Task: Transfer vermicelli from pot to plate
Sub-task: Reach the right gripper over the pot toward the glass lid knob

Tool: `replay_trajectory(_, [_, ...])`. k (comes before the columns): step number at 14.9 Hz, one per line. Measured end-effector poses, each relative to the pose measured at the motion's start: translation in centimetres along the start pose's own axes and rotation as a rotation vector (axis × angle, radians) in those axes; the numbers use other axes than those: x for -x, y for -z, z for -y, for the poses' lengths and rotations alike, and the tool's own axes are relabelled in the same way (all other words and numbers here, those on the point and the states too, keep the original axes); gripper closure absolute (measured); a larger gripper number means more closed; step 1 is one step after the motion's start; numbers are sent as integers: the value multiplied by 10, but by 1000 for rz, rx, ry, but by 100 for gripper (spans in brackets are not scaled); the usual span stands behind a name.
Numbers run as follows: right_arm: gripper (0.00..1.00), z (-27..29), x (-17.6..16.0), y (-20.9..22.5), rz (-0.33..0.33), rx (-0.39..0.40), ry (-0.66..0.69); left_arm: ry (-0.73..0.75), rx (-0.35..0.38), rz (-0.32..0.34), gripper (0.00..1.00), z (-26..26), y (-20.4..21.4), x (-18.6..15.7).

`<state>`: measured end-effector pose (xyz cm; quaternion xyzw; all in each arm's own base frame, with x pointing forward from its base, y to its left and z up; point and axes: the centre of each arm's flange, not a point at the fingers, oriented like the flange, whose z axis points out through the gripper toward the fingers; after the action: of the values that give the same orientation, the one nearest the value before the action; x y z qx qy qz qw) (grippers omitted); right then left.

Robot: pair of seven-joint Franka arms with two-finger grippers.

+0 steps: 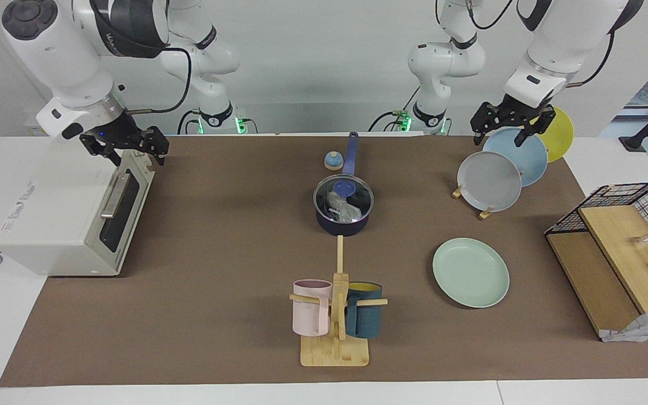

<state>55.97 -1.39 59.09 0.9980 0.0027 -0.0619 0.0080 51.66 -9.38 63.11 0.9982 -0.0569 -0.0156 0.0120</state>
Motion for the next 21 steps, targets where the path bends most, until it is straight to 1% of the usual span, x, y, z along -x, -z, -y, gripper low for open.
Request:
replay_trajectory(7, [0, 1, 0, 1, -4, 0, 2, 0, 0, 0, 0, 0, 0, 0])
replay_trajectory(9, [0, 19, -1, 3, -13, -8, 34, 0, 0, 0, 0, 0, 0, 0])
replay_trajectory(11, [0, 68, 1, 8, -25, -15, 95, 0, 0, 0, 0, 0, 0, 0])
replay_trajectory(12, [0, 97, 4, 8, -26, -14, 91, 0, 0, 0, 0, 0, 0, 0])
replay_trajectory(15, [0, 190, 12, 2, -18, -13, 40, 0, 0, -1, 0, 0, 0, 0])
replay_trajectory(17, [0, 238, 12, -6, -6, -24, -8, 0, 0, -3, 0, 0, 0, 0])
replay_trajectory(19, [0, 282, 13, -20, 3, -8, -31, 0, 0, -4, 0, 0, 0, 0])
replay_trajectory(21, [0, 333, 21, -30, -23, 11, -50, 0, 0, -5, 0, 0, 0, -1])
